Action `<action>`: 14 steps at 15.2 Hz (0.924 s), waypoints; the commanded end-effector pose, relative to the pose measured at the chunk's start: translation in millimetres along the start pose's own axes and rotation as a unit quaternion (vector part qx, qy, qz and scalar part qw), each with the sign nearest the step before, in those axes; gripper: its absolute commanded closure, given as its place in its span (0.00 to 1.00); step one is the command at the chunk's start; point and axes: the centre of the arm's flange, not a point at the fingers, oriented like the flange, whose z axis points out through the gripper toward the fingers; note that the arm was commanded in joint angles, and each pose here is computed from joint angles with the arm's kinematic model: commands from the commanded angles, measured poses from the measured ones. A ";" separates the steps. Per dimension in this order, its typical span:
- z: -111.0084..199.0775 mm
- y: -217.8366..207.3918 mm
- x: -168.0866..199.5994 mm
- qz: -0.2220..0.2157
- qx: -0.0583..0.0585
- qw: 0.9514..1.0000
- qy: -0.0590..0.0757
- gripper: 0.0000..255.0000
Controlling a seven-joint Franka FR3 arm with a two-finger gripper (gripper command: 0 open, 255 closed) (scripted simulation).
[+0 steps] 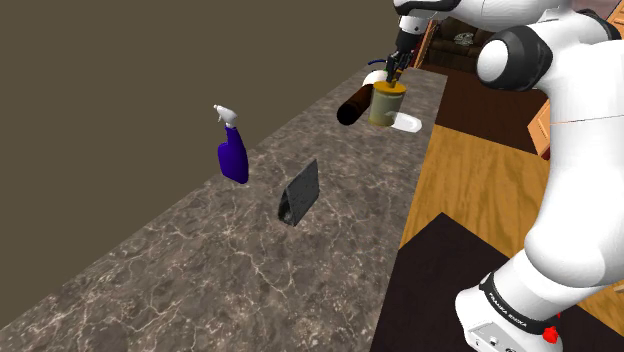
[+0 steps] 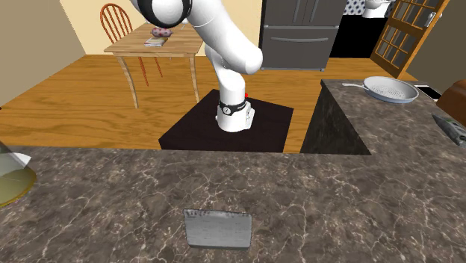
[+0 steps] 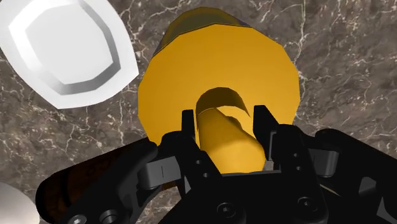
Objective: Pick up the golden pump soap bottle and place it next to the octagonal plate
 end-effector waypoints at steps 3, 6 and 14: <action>20.8 0.0 -0.7 0.000 0.000 1.000 0.001 1.00; 36.6 -0.2 -1.9 0.000 0.000 1.000 0.001 1.00; 64.4 -0.5 -4.1 0.000 0.000 1.000 0.001 1.00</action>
